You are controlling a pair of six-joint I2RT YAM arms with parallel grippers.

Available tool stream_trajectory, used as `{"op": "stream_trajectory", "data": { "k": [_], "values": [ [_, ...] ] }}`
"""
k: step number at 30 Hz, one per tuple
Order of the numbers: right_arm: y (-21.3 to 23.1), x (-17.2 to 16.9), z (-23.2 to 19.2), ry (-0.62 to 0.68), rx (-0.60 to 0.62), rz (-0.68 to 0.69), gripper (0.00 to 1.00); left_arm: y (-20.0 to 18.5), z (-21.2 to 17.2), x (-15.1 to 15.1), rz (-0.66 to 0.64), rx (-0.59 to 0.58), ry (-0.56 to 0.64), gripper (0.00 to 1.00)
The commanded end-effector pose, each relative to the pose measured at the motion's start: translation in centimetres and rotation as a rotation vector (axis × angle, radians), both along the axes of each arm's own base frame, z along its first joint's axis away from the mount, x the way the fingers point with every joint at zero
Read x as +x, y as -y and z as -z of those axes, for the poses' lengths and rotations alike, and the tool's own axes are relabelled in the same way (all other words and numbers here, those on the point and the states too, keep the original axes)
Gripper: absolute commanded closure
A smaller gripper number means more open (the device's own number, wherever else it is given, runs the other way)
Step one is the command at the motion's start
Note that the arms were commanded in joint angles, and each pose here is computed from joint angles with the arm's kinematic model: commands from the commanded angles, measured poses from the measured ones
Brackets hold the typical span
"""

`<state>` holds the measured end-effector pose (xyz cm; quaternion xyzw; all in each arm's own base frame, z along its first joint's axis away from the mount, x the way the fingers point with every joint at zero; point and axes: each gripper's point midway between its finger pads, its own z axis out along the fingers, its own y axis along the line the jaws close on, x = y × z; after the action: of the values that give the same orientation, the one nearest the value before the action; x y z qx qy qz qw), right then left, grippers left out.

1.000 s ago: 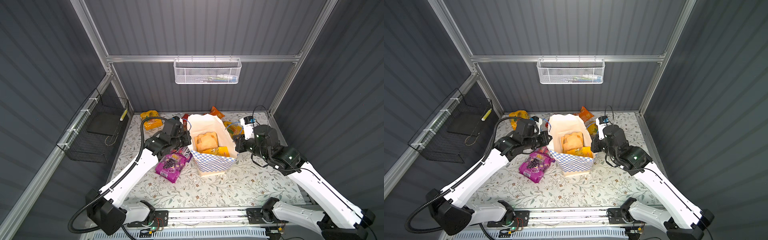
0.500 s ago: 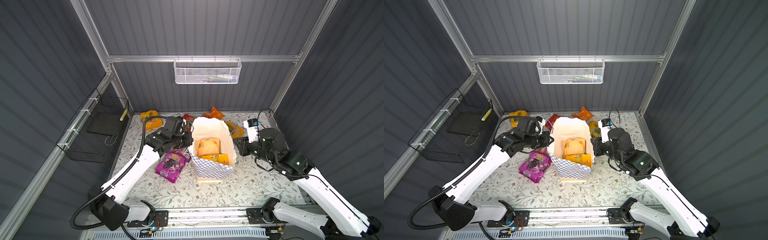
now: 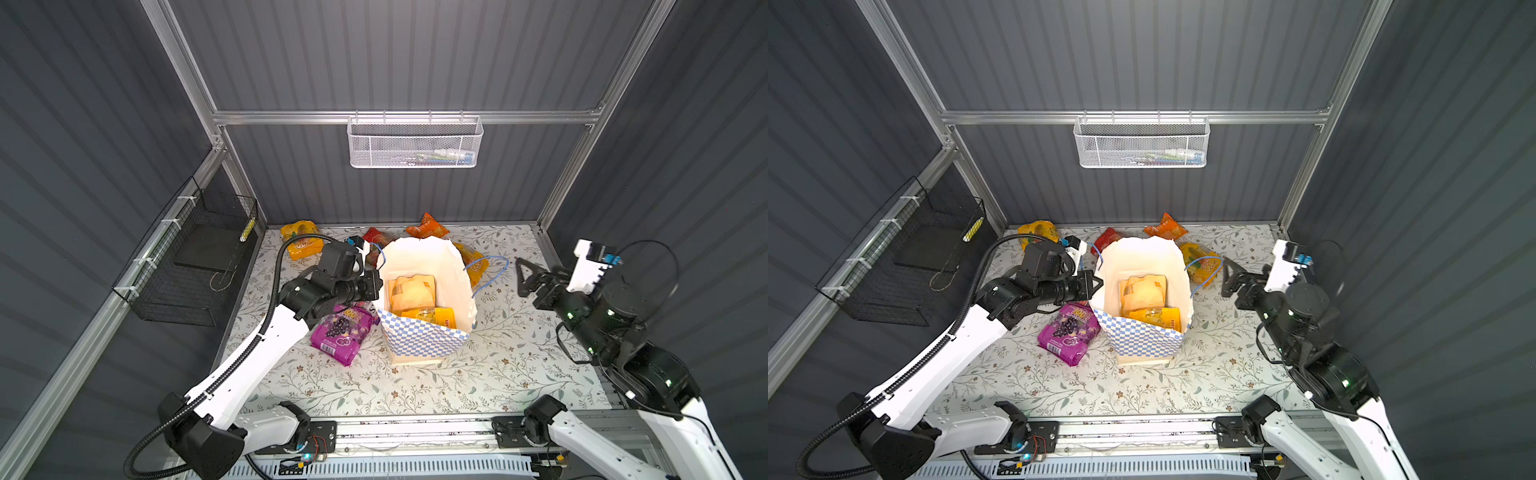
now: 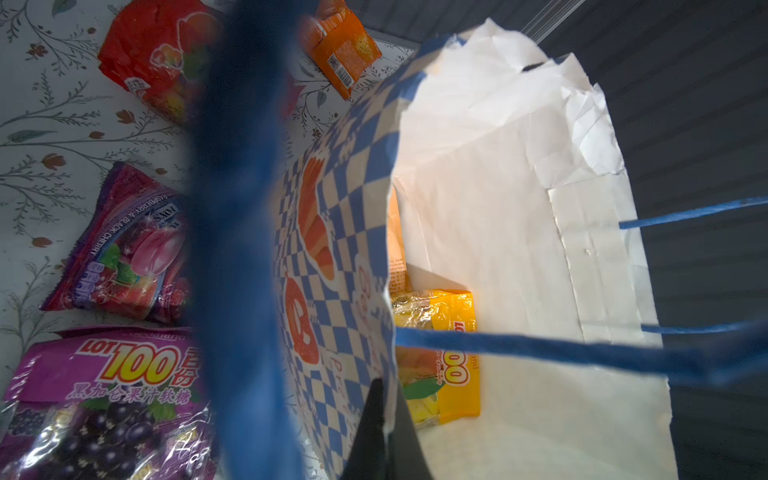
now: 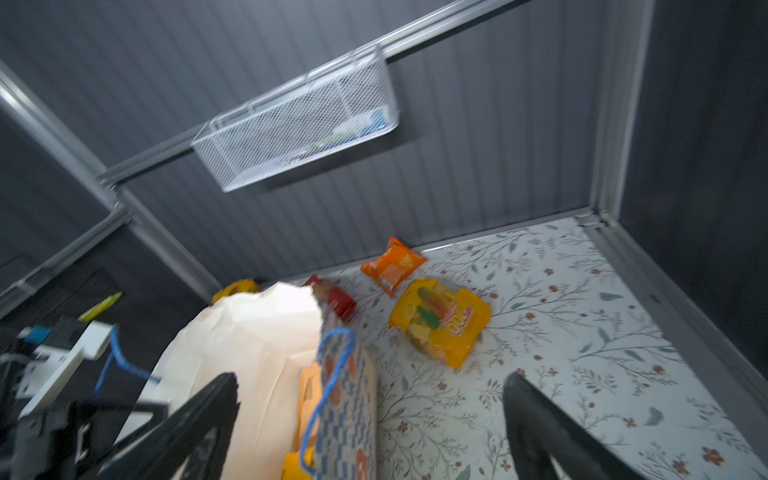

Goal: Place the snacks into the paper bag
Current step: 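Move the right gripper to the yellow Lot100 bag farther from the robot, then grasp the yellow Lot100 bag with the right gripper and lift it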

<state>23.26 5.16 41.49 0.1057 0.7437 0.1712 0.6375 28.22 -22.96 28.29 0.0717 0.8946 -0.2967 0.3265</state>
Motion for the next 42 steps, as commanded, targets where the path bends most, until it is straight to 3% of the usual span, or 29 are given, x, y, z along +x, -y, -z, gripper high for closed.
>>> {"op": "stream_trajectory", "data": {
  "k": [1, 7, 13, 21, 30, 37, 42],
  "values": [
    [2.1, 1.4, 1.2, -0.009, 0.086, 0.114, 0.01, -0.3, -1.6, 0.2, 0.008, 0.002, 0.082, 1.00],
    [2.9, 5.2, 6.3, -0.140, 0.206, 0.117, 0.01, -0.1, -2.1, -0.1, 0.030, -0.014, 0.097, 1.00],
    [2.3, 11.2, 16.0, -0.329, 0.441, 0.030, 0.01, -0.2, -2.2, -0.1, 0.028, -0.011, 0.107, 1.00],
    [0.2, 15.8, 27.4, -0.567, 0.572, -0.043, 0.01, -0.3, -2.8, -0.2, 0.034, -0.013, 0.139, 1.00],
    [-1.4, 19.4, 32.8, -0.640, 0.715, -0.106, 0.06, -0.2, -3.4, -0.7, 0.057, -0.035, 0.150, 1.00],
    [-1.6, 21.5, 34.3, -0.611, 0.771, -0.120, 0.13, -0.3, -3.8, -0.7, 0.056, -0.050, 0.152, 1.00],
    [-1.6, 22.8, 35.6, -0.601, 0.874, -0.123, 0.20, -0.5, -3.9, -0.6, 0.053, -0.062, 0.152, 1.00]
  ]
}}
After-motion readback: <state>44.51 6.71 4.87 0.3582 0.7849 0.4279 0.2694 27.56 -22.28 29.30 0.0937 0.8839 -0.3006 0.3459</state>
